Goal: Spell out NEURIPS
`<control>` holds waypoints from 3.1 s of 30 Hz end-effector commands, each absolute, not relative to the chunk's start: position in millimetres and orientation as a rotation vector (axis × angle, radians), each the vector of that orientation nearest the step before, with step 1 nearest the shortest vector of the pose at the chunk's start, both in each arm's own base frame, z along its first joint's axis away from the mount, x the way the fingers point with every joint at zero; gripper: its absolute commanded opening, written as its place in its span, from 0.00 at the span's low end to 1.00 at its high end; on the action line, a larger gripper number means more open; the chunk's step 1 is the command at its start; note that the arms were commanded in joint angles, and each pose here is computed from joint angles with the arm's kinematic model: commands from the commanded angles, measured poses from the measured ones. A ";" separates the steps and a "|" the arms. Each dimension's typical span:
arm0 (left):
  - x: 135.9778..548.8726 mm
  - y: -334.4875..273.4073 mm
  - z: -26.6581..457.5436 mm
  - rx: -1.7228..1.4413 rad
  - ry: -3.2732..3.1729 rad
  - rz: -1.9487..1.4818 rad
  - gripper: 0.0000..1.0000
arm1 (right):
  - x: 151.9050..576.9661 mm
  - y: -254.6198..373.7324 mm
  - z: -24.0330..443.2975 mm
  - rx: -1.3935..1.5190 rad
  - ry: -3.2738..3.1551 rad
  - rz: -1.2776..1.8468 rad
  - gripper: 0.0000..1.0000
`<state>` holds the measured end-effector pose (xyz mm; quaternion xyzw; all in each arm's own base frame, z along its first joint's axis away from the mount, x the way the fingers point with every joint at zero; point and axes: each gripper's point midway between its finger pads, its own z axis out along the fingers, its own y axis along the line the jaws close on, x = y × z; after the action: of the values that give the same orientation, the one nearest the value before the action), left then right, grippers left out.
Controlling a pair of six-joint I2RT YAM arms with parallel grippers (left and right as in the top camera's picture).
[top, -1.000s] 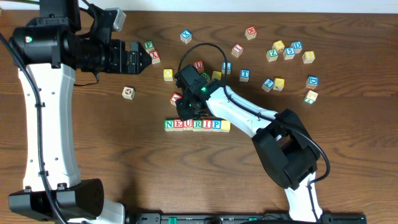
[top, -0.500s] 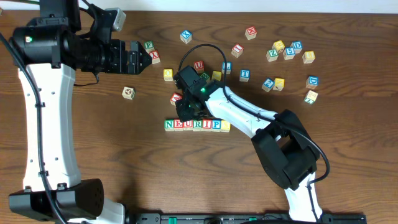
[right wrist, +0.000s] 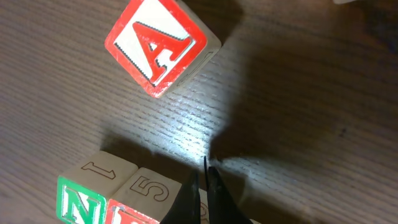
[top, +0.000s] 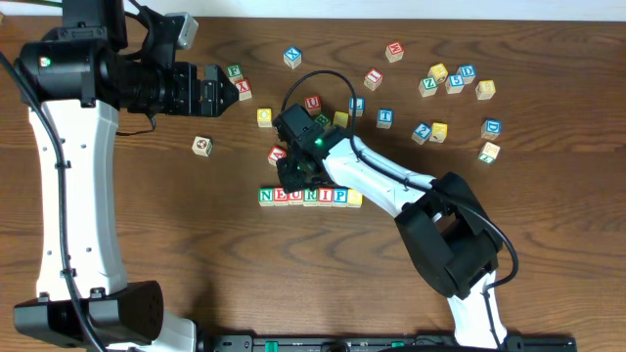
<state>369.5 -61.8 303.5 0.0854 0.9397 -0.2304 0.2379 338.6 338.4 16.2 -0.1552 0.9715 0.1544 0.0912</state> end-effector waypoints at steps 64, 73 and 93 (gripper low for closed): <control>368.5 -62.0 311.8 0.256 2.547 -0.628 0.98 | 334.9 337.9 10.2 -0.443 2.908 0.413 0.01; 368.5 -62.0 311.8 0.256 2.547 -0.629 0.98 | 334.7 337.6 10.0 -0.444 2.909 0.411 0.01; 368.5 -62.0 311.8 0.256 2.547 -0.628 0.98 | 348.0 346.4 15.2 -0.461 2.835 0.438 0.01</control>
<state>369.5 -61.8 303.5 0.0854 0.9397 -0.2304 0.2379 346.8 344.0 19.1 -0.1543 0.9689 0.1557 0.1152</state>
